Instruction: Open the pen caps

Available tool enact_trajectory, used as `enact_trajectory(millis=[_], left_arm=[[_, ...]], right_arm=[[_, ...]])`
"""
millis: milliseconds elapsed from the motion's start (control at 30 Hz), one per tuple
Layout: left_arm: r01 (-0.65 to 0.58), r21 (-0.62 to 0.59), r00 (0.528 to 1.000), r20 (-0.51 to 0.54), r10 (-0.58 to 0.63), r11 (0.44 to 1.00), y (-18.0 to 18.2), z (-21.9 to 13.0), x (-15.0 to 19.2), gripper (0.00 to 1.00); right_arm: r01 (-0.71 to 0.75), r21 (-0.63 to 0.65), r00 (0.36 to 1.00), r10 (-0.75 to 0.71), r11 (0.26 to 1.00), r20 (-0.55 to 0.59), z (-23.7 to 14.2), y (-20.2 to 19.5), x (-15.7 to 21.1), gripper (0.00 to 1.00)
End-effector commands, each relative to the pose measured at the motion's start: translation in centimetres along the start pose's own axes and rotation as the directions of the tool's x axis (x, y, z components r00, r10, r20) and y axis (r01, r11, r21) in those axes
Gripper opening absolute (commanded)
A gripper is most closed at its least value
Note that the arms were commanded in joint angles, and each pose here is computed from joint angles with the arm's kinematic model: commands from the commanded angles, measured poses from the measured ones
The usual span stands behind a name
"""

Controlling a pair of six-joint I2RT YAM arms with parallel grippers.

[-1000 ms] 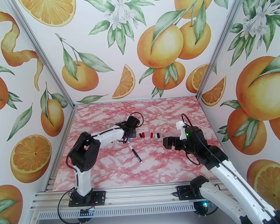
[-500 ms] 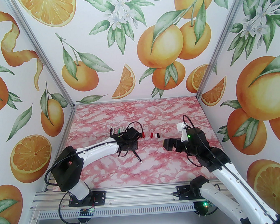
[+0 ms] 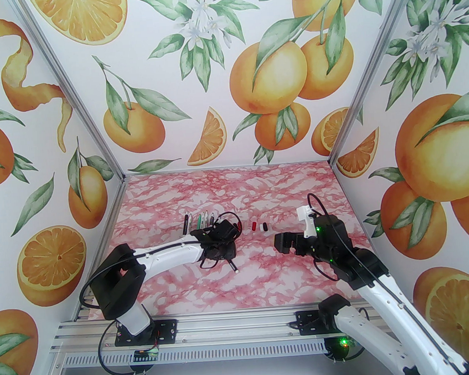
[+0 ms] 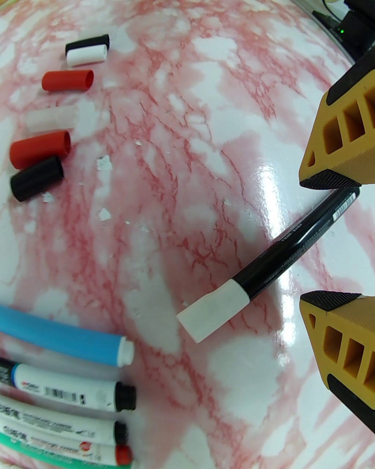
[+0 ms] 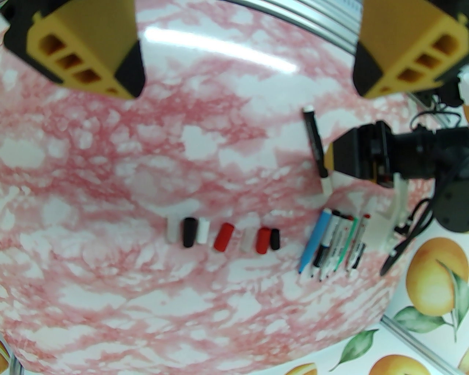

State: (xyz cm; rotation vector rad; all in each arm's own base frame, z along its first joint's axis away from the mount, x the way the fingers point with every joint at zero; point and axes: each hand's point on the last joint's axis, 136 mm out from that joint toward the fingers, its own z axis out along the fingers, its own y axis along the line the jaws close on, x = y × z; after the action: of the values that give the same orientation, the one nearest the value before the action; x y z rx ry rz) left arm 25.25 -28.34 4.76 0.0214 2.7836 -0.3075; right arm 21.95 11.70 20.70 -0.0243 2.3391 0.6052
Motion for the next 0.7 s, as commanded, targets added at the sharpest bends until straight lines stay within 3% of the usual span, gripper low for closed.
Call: enact_trajectory(millis=[0, 567, 667], left_arm=[[0.021, 0.004, 1.000, -0.017, -0.020, 1.000, -0.2, 0.7, 0.7, 0.48], [-0.031, -0.063, 0.997, -0.078, 0.026, 0.997, 0.9, 2.6, 2.7, 0.39], [-0.045, -0.079, 0.996, -0.084, 0.039, 0.996, 1.3, 2.5, 2.9, 0.32]], right_arm=[[-0.015, -0.011, 1.000, 0.015, 1.000, -0.021, 0.3, 0.1, 0.5, 1.00], [-0.016, -0.009, 1.000, 0.016, 1.000, -0.024, 0.5, 0.0, 0.6, 1.00], [-0.018, -0.008, 1.000, 0.017, 1.000, -0.024, 0.5, 0.0, 0.6, 1.00]])
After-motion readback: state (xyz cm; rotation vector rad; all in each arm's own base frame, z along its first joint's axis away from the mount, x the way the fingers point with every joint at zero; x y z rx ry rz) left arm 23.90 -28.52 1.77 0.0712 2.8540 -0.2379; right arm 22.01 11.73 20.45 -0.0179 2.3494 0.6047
